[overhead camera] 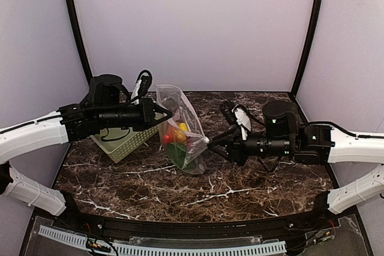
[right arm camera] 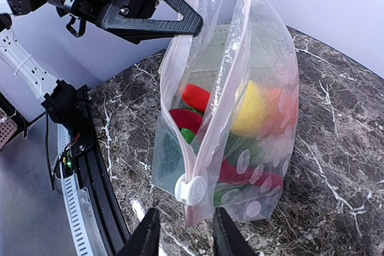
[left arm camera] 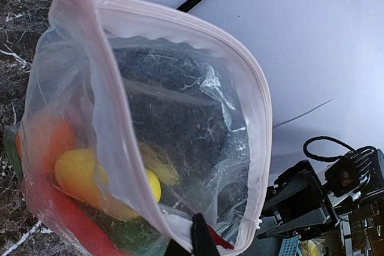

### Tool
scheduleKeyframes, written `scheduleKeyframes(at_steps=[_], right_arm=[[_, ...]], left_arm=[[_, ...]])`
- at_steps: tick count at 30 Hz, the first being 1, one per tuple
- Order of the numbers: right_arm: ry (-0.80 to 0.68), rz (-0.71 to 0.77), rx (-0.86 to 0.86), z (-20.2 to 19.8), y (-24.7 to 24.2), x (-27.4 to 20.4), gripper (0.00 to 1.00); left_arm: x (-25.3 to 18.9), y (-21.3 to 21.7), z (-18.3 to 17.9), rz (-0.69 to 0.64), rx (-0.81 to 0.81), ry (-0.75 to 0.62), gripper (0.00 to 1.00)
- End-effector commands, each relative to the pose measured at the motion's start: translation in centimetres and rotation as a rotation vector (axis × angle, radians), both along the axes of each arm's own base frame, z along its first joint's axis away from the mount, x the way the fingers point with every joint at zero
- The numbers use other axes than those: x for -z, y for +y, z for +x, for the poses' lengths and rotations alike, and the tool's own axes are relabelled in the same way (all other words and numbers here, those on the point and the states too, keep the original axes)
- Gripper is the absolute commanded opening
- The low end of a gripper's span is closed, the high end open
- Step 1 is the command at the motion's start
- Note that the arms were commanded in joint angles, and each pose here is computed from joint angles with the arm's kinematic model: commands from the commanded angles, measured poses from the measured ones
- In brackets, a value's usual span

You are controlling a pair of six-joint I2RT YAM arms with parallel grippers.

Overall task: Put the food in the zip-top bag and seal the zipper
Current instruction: Hold the zipper food storage bag at the center of the board.

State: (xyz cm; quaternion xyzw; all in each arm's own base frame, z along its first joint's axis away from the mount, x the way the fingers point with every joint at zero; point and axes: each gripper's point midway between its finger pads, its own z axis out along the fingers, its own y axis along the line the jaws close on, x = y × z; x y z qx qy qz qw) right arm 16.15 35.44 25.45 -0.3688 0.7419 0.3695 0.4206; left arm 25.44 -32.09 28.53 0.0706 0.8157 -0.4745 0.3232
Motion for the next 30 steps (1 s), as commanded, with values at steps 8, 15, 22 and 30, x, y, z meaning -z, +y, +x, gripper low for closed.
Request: scheduleKeyframes(at_steps=[8,15,22,30], right_arm=[[-0.021,0.046,-0.028,-0.3,1.1,-0.8,0.18],[0.004,0.012,-0.028,-0.2,1.4,0.5,0.24],[0.018,0.009,-0.027,-0.3,1.5,1.1,0.23],[0.016,-0.001,-0.023,-0.2,1.5,1.3,0.18]], left_arm=[[-1.7,0.7,-0.1,-0.01,-0.01,-0.04,0.01],[-1.8,0.7,0.0,-0.005,-0.013,-0.044,0.01],[-2.0,0.8,0.0,-0.003,-0.015,-0.047,0.01],[-2.2,0.9,-0.1,-0.003,-0.017,-0.053,0.01]])
